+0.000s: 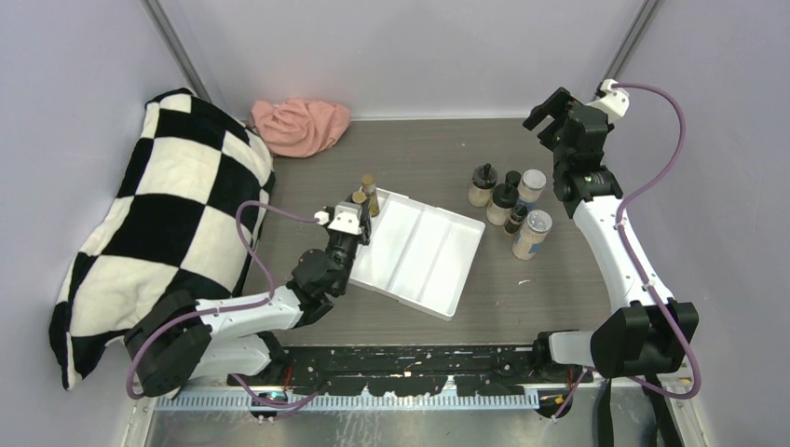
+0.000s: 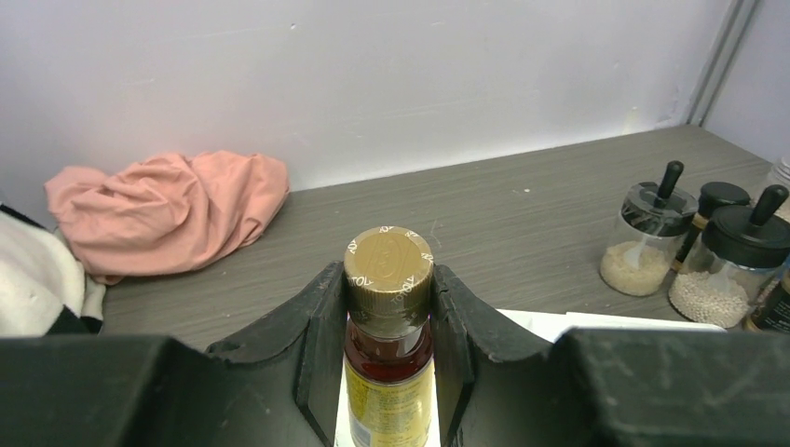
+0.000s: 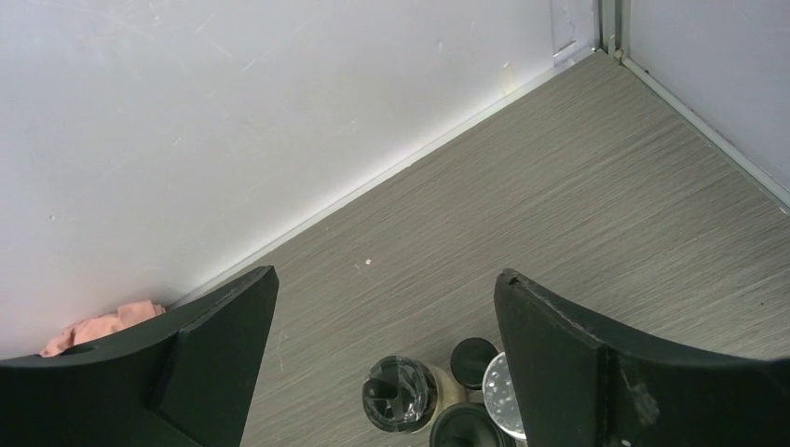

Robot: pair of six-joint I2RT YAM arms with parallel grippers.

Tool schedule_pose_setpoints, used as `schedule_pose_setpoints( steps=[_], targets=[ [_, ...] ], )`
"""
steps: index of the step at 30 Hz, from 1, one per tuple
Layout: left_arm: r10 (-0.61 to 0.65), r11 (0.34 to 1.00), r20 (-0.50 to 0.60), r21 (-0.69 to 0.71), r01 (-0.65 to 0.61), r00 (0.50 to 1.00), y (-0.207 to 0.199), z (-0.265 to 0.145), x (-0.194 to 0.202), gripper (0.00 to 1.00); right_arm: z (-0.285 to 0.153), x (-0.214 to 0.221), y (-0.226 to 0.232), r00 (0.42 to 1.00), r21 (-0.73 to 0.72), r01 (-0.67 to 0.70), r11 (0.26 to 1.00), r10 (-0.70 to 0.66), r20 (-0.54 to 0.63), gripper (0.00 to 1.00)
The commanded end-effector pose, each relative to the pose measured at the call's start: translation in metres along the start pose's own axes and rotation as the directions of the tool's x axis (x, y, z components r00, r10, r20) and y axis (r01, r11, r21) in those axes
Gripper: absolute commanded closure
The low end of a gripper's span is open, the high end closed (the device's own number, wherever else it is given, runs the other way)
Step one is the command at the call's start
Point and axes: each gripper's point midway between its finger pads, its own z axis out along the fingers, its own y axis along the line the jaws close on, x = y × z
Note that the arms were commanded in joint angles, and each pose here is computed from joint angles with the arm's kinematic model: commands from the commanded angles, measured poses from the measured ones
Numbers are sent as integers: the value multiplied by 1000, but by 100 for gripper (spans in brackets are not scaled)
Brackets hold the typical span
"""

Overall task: Organize the condiment bottles
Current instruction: Place the bottle in the storage box.

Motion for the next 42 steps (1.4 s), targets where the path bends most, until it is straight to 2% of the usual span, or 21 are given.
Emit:
schedule_pose_setpoints(
  steps=[1, 31, 42],
  targets=[
    [-105, 989, 148, -87, 119, 983, 19, -1, -37, 100, 2, -14, 9, 998, -35, -31, 999, 33, 47, 9],
    [-113, 954, 34, -276, 118, 993, 40, -8, 29, 100, 9, -2, 7, 999, -33, -20, 999, 21, 28, 9],
    [-118, 960, 9, -255, 116, 993, 48, -3, 52, 100, 14, 4, 5, 1000, -26, -15, 1000, 16, 22, 9]
  ],
)
